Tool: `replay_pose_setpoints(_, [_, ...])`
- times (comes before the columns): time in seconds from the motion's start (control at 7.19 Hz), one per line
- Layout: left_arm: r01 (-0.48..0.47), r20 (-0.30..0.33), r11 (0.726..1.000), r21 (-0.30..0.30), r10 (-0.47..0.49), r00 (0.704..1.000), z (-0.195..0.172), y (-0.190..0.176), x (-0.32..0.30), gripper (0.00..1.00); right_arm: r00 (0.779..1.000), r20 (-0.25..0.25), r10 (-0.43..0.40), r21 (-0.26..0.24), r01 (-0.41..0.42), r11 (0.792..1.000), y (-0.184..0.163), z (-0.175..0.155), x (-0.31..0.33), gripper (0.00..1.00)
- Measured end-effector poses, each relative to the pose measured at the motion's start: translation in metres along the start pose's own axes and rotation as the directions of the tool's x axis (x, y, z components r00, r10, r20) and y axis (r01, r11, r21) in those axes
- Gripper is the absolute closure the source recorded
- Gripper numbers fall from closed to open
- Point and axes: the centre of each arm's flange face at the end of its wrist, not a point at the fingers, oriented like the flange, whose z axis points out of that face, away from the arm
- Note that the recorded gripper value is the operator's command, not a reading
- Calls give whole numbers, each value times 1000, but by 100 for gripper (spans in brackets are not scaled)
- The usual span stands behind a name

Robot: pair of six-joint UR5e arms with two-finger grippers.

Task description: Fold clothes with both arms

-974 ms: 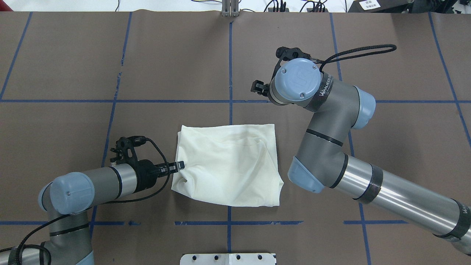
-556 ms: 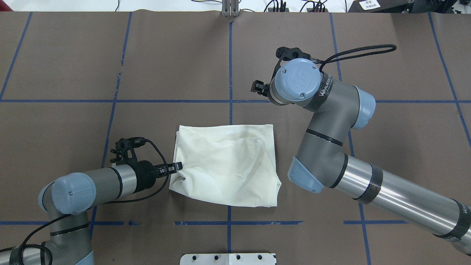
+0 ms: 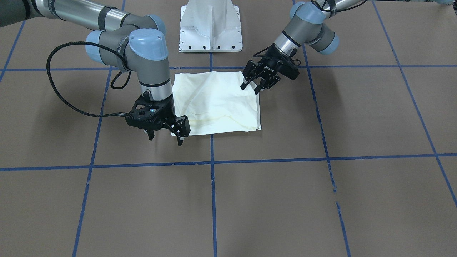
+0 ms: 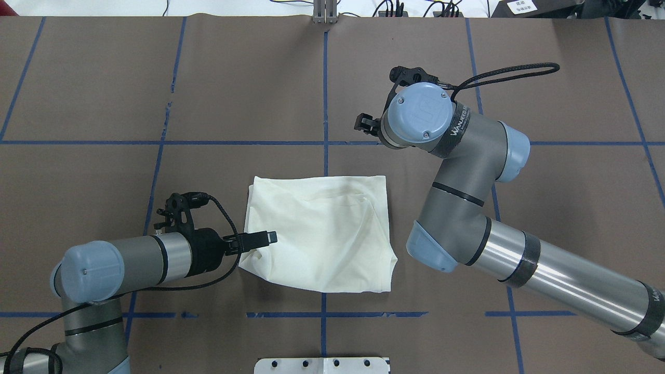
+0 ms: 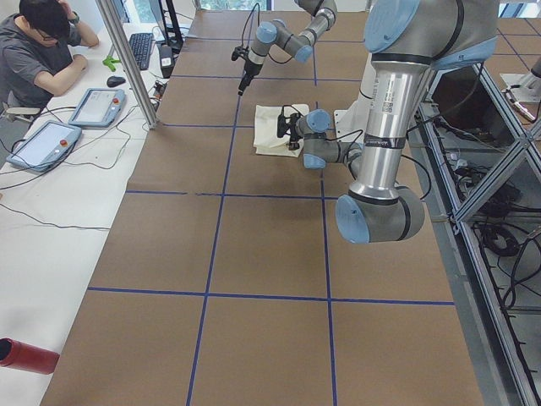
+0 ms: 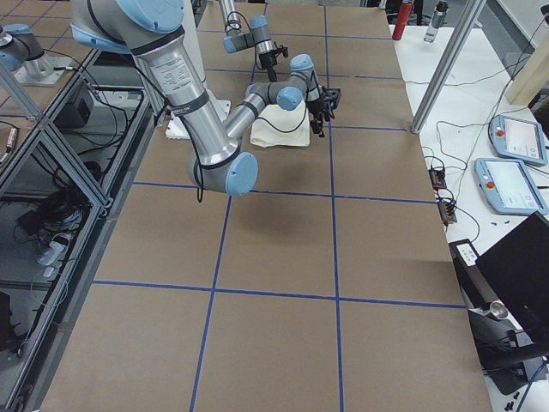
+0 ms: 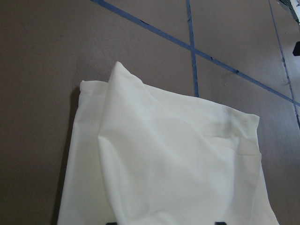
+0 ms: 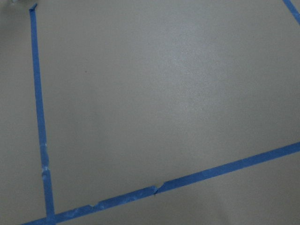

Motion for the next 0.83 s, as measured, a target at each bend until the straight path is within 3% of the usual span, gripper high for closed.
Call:
replay_pose_setpoints(0.14, [1, -2, 1000, -9, -1, 1000, 0, 3, 1, 15, 1000, 0, 0, 0, 0, 1000, 0, 0, 0, 0])
replay_pose_setpoints(0.28, [1, -1, 1000, -14, -1, 1000, 0, 6, 1, 45, 1000, 0, 0, -1, 0, 1000, 1, 0, 0, 0])
replay_pose_setpoints(0.42, [1, -1, 1000, -16, -1, 1000, 1, 7, 1, 56, 1000, 0, 0, -1, 0, 1000, 1, 0, 0, 0])
replay_pose_setpoints(0.83, [1, -4, 1000, -23, -1, 1000, 2, 9, 2, 56, 1000, -1, -1, -3, 1, 1000, 3, 1, -1, 0])
